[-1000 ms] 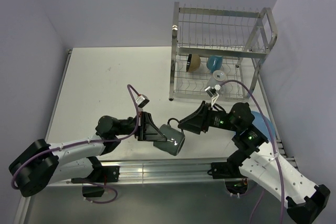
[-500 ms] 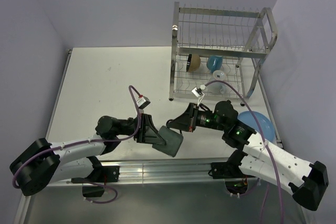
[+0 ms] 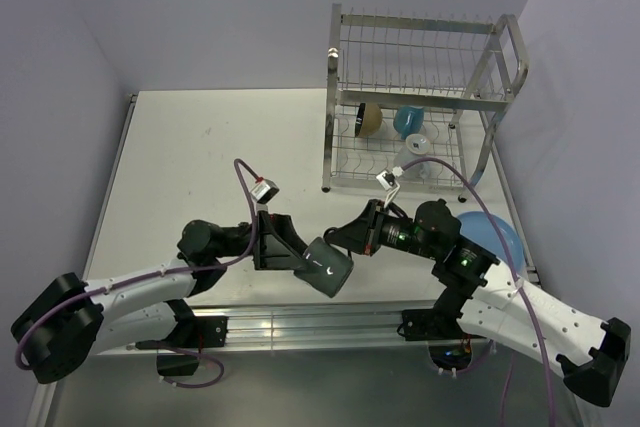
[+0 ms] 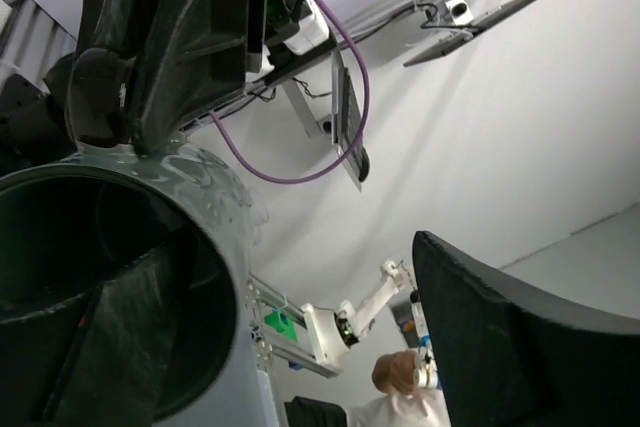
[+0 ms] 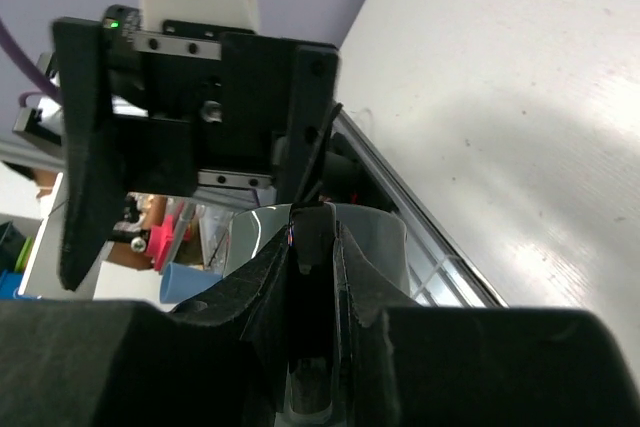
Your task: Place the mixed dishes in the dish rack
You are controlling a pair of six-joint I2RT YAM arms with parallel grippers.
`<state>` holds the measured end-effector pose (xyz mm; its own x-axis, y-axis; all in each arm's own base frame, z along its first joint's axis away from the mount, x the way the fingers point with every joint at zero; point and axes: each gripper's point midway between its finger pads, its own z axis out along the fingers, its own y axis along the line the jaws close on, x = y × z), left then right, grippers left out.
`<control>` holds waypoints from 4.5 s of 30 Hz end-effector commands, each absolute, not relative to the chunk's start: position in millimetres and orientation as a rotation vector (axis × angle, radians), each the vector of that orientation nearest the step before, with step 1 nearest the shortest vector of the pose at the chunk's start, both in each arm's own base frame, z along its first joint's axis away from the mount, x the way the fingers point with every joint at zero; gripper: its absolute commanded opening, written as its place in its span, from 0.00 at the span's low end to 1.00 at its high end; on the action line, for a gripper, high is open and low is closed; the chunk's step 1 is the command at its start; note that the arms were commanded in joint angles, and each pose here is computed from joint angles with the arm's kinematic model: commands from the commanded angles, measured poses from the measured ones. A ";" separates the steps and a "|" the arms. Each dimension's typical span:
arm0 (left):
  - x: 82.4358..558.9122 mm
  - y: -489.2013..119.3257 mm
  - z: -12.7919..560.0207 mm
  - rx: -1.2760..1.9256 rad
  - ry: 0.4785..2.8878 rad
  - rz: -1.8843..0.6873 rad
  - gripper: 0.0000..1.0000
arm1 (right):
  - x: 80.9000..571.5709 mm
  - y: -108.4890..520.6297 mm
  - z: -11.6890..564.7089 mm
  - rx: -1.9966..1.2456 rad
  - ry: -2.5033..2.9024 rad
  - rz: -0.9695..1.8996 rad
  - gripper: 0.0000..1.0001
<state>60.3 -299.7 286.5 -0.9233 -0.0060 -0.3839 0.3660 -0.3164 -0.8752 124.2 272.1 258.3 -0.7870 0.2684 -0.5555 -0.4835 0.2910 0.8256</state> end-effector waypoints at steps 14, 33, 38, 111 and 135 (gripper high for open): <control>123.4 -261.3 261.0 0.340 1.784 -1.496 0.99 | 139.5 250.9 265.4 0.459 2.034 1.655 0.00; 94.8 -278.4 250.7 0.585 1.710 -1.606 0.98 | 156.0 227.7 240.2 0.978 1.902 1.794 0.00; 97.7 -276.2 252.1 0.559 1.722 -1.586 0.98 | 157.8 215.1 227.7 1.106 1.856 1.797 0.00; 232.6 -258.4 384.6 0.055 1.812 -0.792 0.97 | 356.0 137.2 260.5 2.520 0.792 1.590 0.00; 232.8 -248.0 392.5 0.110 1.851 -0.689 0.97 | 419.8 114.4 250.3 2.561 0.671 1.610 0.00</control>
<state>237.1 -256.1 382.4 -0.4124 -0.2363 -0.8798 0.3906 0.8266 -0.4051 380.9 129.4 172.4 0.0564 0.9510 0.3039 0.6215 -0.2717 0.7348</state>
